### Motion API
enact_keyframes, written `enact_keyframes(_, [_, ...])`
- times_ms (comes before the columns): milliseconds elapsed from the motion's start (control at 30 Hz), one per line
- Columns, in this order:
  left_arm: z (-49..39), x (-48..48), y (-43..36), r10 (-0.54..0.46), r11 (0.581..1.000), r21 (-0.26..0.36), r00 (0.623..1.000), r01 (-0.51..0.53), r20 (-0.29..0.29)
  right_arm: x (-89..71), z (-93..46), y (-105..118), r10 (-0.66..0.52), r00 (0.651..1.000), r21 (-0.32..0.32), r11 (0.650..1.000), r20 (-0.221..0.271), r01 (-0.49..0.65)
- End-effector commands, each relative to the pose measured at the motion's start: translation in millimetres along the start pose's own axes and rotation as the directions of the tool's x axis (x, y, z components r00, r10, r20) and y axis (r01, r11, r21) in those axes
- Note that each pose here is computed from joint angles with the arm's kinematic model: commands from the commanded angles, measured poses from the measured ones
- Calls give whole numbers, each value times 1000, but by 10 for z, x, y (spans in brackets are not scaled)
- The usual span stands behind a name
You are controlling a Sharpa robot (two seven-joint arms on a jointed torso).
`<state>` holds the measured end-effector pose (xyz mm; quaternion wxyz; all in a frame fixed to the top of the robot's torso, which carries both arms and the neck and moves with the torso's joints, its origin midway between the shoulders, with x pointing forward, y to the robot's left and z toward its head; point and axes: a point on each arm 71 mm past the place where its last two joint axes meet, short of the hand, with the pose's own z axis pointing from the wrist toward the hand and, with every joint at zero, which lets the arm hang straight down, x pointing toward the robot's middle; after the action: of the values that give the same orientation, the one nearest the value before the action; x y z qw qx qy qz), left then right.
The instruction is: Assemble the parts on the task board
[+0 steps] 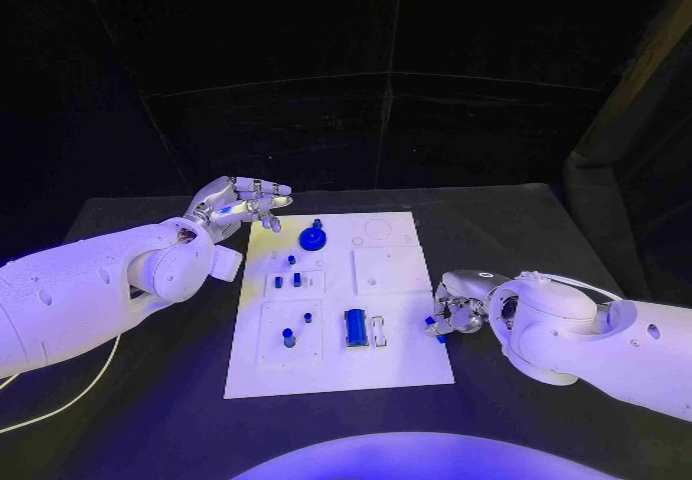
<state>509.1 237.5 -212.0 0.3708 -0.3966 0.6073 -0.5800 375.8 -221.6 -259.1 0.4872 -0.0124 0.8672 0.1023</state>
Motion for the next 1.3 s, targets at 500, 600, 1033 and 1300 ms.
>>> enact_keyframes(500, [-5,2,-11,-6,1000,6,1000,7,-10,59,42,111,-125,992,-13,992,14,125])
enact_keyframes(600, [-7,0,-11,-6,1000,6,1000,6,-9,49,36,122,-119,992,-15,993,29,119])
enact_keyframes(1033, [-9,1,-9,-7,1000,4,1000,7,-11,1,-58,222,54,995,-53,997,89,-50])
enact_keyframes(1300, [-11,3,-9,-7,1000,4,1000,7,-11,-9,-81,305,131,987,-83,989,99,-123])
